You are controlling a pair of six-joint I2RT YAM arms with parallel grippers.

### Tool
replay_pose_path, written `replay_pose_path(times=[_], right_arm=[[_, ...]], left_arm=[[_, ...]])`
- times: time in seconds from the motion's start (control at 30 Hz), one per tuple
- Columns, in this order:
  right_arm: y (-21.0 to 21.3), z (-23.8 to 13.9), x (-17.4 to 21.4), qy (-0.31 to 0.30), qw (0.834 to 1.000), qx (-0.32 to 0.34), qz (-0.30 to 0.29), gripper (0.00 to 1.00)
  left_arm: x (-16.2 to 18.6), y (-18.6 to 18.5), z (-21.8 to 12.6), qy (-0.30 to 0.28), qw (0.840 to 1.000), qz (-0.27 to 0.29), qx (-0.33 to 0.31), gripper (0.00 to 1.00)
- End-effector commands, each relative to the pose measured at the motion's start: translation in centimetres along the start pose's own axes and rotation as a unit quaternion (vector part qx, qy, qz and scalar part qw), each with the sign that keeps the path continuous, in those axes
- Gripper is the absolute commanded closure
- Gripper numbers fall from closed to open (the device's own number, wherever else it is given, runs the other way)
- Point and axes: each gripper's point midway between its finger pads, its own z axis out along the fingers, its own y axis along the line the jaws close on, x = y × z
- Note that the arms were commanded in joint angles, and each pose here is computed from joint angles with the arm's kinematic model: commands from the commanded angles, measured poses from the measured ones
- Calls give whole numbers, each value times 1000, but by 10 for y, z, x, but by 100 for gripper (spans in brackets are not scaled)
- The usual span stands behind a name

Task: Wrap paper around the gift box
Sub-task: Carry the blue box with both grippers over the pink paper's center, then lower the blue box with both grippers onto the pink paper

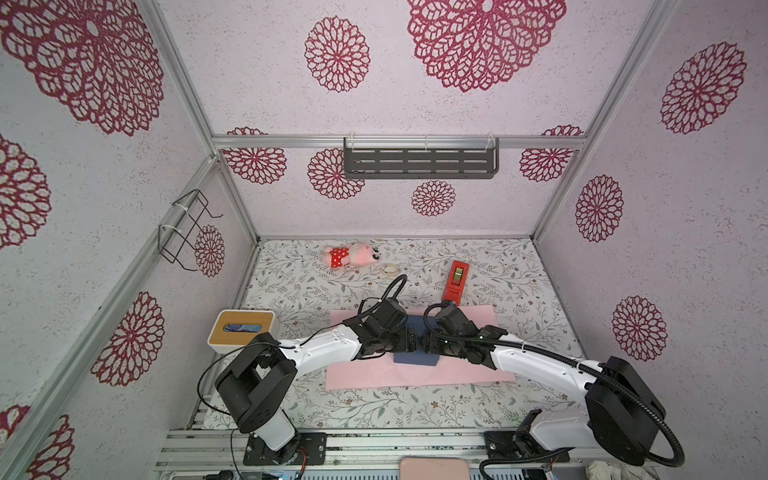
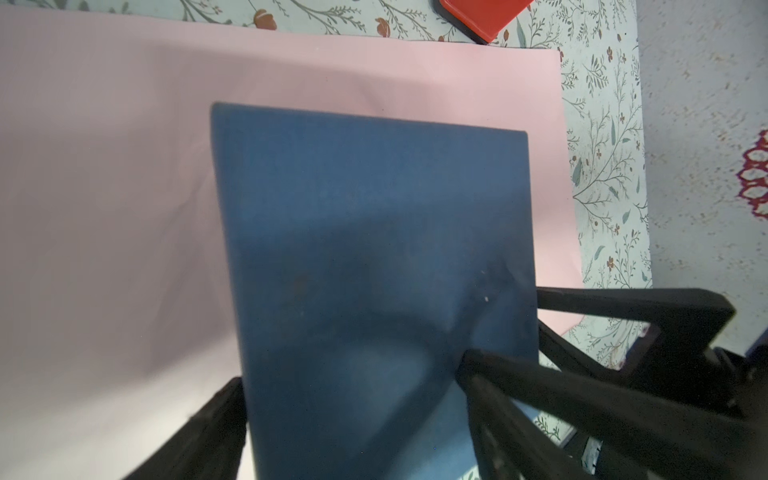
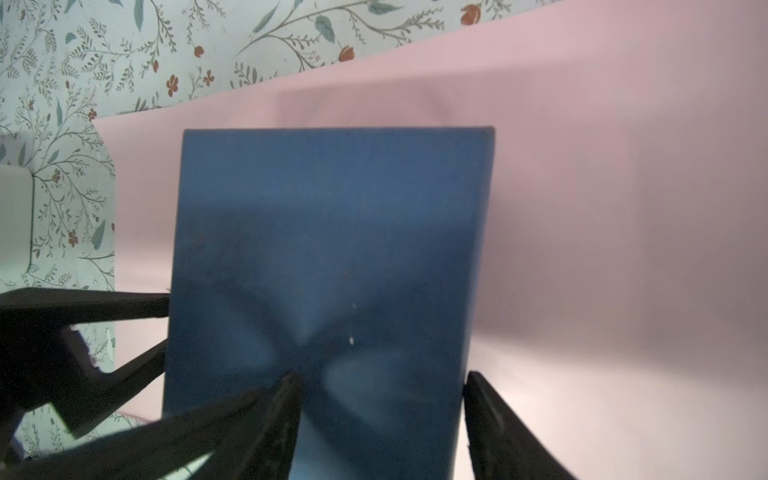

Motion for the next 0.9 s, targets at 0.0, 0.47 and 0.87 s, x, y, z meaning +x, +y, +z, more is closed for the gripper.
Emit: replay_pose_path(times=[0.0,0.47,0.87], right_arm=[[69,-24,-43,-52,990,-133,-14,35],[7,-25,-31,-27,995,-97,12,28],[-9,-5,-23,-7,995,-95,25,27]], left_arm=[[-11,-46,-10,-19,997,15,79,14],[-17,-5,-33,-59,995,-35,70,11],[-10,7,-9,-27,994,-65,80,28]])
